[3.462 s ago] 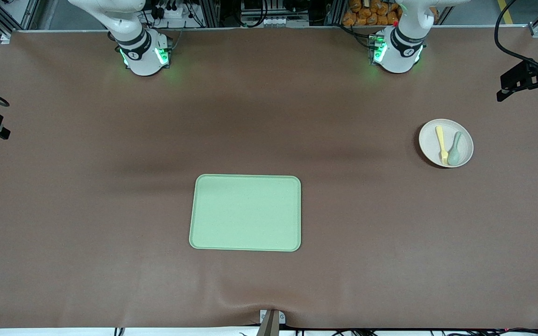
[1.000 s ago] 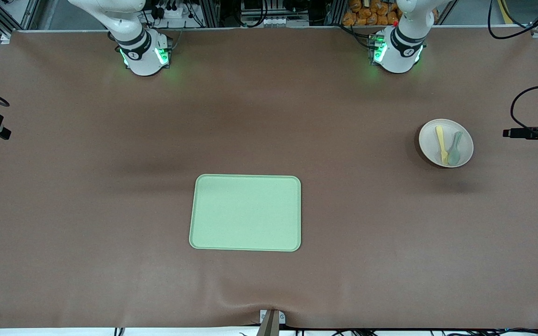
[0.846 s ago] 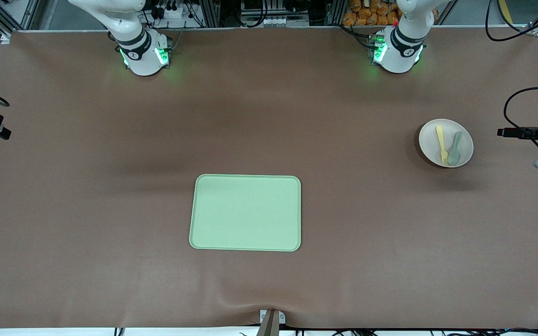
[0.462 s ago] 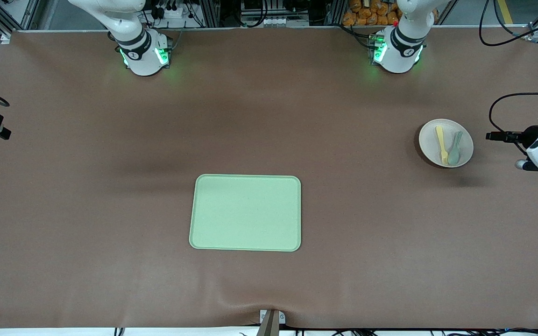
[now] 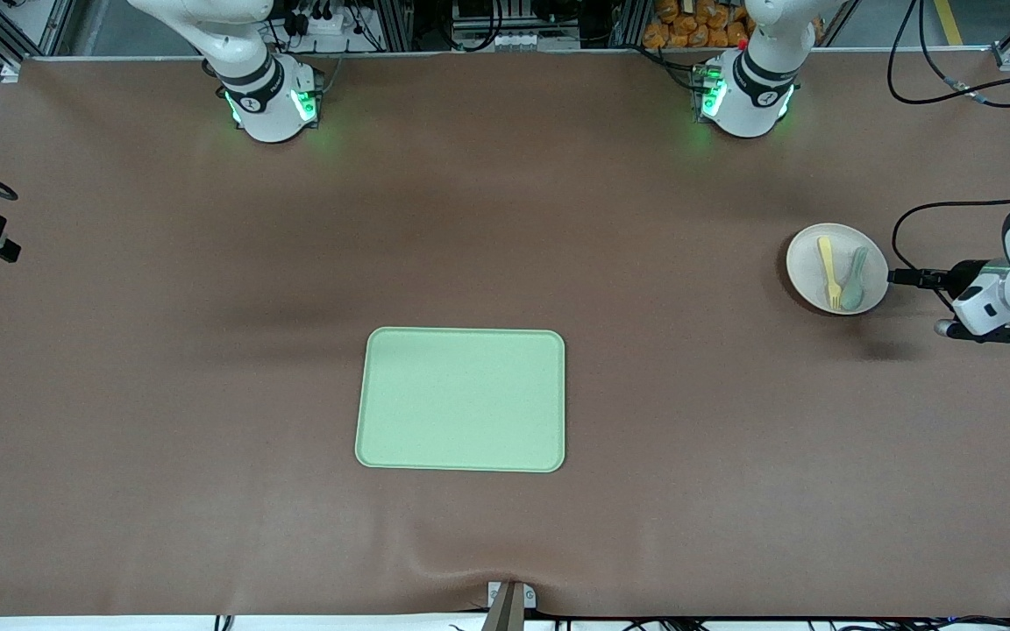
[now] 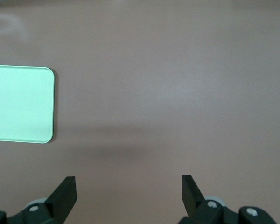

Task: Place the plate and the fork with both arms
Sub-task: 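Reach the left gripper to the white plate and grip its rim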

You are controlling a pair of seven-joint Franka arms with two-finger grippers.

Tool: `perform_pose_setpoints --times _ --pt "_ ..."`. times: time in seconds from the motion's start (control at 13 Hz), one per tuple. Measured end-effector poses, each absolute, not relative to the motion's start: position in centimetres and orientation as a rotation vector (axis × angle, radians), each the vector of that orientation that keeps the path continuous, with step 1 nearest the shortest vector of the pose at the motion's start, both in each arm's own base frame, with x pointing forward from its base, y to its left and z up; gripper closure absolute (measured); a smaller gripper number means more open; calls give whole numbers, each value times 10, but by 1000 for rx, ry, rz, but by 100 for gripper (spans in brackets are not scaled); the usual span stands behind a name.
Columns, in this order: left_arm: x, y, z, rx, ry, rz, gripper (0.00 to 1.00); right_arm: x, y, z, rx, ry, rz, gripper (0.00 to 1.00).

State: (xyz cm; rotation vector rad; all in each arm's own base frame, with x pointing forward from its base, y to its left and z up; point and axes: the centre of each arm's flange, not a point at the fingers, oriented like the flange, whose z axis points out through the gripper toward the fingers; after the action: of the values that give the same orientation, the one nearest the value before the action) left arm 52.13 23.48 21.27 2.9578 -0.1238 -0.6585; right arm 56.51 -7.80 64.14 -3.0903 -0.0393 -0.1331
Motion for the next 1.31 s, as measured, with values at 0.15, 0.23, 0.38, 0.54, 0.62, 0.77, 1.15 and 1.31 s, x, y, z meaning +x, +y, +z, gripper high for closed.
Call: perform_pose_setpoints --times 0.15,0.23,0.38,0.54,0.62,0.77,1.15,1.31 --pt "522 233 203 2954 -131 -661 0 565 -78 641 -3090 -39 -133 0" --pt "521 231 198 2947 -133 -672 0 565 -78 641 -3090 -39 -133 0" --pt "517 229 187 2931 -136 -699 0 565 -78 641 -3090 -39 -133 0" --pt "513 227 179 2919 -137 -718 0 565 -78 641 -3090 -39 -133 0" --pt "512 226 177 2915 -138 -724 0 565 -78 641 -3090 -39 -133 0" --pt "511 225 174 2913 -142 -727 0 565 -78 641 -3089 -39 -133 0" --pt "512 222 162 2915 -149 -720 22 565 -78 641 -3085 -39 -134 0" --pt "511 222 160 2920 -151 -709 45 565 -77 641 -3081 -38 -135 0"
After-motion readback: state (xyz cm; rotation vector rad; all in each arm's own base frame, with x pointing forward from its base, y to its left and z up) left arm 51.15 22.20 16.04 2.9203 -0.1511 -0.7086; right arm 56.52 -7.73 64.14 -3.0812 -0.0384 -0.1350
